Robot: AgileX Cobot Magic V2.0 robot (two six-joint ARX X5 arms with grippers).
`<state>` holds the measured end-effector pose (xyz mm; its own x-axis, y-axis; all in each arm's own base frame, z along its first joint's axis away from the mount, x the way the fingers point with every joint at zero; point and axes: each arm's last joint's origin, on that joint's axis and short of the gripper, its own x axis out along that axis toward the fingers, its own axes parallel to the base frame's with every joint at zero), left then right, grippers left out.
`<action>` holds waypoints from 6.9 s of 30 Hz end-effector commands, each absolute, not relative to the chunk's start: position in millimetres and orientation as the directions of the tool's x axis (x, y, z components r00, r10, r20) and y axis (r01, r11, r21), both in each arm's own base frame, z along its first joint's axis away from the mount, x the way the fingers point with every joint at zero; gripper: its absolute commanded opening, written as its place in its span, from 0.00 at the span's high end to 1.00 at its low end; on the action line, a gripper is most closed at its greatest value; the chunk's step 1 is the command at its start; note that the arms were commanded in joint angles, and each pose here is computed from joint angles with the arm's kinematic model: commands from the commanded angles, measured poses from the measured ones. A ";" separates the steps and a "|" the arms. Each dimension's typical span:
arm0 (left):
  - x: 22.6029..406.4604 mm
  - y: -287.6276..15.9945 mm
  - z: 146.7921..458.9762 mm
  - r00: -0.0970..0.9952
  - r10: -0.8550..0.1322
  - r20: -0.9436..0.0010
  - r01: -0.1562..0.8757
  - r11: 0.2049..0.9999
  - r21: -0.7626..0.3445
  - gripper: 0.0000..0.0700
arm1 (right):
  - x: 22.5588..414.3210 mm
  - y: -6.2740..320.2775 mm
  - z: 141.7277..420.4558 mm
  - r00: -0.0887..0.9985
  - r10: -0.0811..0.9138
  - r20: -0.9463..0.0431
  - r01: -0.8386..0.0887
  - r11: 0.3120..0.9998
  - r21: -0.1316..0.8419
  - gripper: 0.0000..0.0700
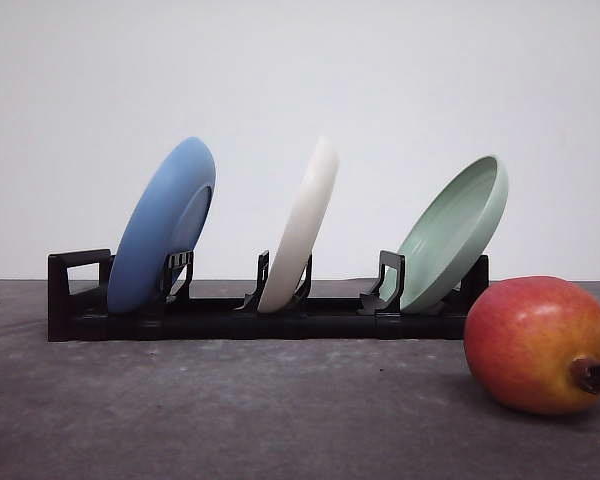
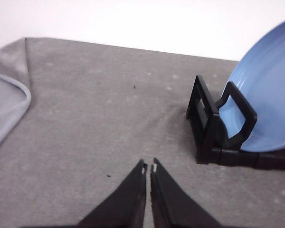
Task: Place pomegranate in white plate
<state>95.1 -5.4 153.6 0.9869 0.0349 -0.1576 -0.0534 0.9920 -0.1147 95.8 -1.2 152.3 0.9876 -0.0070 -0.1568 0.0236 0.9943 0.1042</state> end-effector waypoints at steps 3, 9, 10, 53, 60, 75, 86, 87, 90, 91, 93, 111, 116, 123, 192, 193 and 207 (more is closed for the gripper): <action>92.3 -6.6 168.2 0.991 -0.009 -0.134 -0.018 0.979 -0.201 1.00 | 92.4 -1.2 164.6 0.987 -0.004 -0.162 0.050 0.958 0.283 0.99; 86.7 -8.4 213.7 0.990 -0.081 -0.119 0.050 0.968 -0.247 1.00 | 83.9 1.2 213.7 0.988 0.073 -0.135 -0.017 0.925 0.379 0.99; 86.9 -9.2 221.9 0.987 -0.103 -0.120 0.070 0.966 -0.250 1.00 | 82.7 1.8 222.7 0.985 0.094 -0.143 -0.032 0.923 0.384 0.99; 148.5 -45.6 343.1 0.528 -0.819 -0.226 0.753 0.574 -0.321 0.15 | 94.3 20.4 344.0 0.637 0.741 -0.214 -0.693 0.671 0.263 0.19; 184.8 -66.7 321.6 0.524 -0.768 -0.368 0.652 0.640 -0.408 0.15 | 94.5 21.4 344.0 0.635 0.741 -0.216 -0.689 0.671 0.275 0.19; 288.2 -191.4 326.1 0.440 -0.693 -0.570 0.653 0.683 -0.326 0.15 | 94.5 21.3 344.1 0.637 0.740 -0.216 -0.684 0.672 0.284 0.19; 320.7 -242.7 303.4 0.450 -0.627 -0.636 0.637 0.724 -0.264 0.15 | 94.2 21.3 343.8 0.636 0.740 -0.218 -0.678 0.671 0.300 0.19; 321.4 -243.5 301.2 0.448 -0.624 -0.640 0.635 0.727 -0.263 0.16 | 94.2 21.3 343.8 0.636 0.740 -0.218 -0.677 0.671 0.304 0.19; 321.3 -244.2 297.5 0.436 -0.616 -0.657 0.631 0.729 -0.265 0.30 | 94.2 21.3 343.8 0.636 0.740 -0.218 -0.677 0.671 0.304 0.19; 321.2 -244.1 296.8 0.432 -0.613 -0.661 0.630 0.730 -0.266 0.35 | 94.2 21.3 343.8 0.636 0.740 -0.218 -0.677 0.671 0.303 0.19; 320.7 -243.7 296.2 0.428 -0.609 -0.667 0.628 0.732 -0.266 0.41 | 94.2 21.3 343.8 0.636 0.740 -0.218 -0.677 0.671 0.304 0.19; 324.1 -247.4 284.3 0.411 -0.590 -0.695 0.622 0.739 -0.260 0.60 | 94.2 21.3 343.8 0.636 0.740 -0.218 -0.676 0.671 0.305 0.19; 324.0 -247.6 284.3 0.411 -0.591 -0.694 0.619 0.740 -0.263 1.00 | 94.2 21.3 343.8 0.636 0.740 -0.218 -0.676 0.671 0.305 0.19; 318.3 -244.2 299.9 0.415 -0.609 -0.676 0.629 0.729 -0.270 1.00 | 94.2 21.3 343.8 0.636 0.740 -0.218 -0.676 0.671 0.304 0.19; 94.5 -309.3 229.3 0.340 -0.028 -0.940 0.780 0.566 0.266 0.19 | 107.3 38.4 329.9 0.550 0.761 -0.344 -0.688 0.646 0.330 0.19; 93.5 -305.6 236.1 0.343 -0.040 -0.938 0.777 0.573 0.260 0.19 | 109.6 40.4 327.8 0.545 0.755 -0.365 -0.683 0.652 0.329 0.19; 60.5 -216.5 354.7 0.479 -0.409 -0.777 0.708 0.703 0.066 0.21 | 171.7 67.6 275.8 0.358 0.645 -0.675 -0.533 0.735 0.420 0.12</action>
<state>63.9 -216.2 351.3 0.4675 -0.3922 -0.7922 0.7153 0.6944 0.0784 167.5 65.3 276.1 0.3626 0.6471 -0.6707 -0.5259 0.7362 0.4259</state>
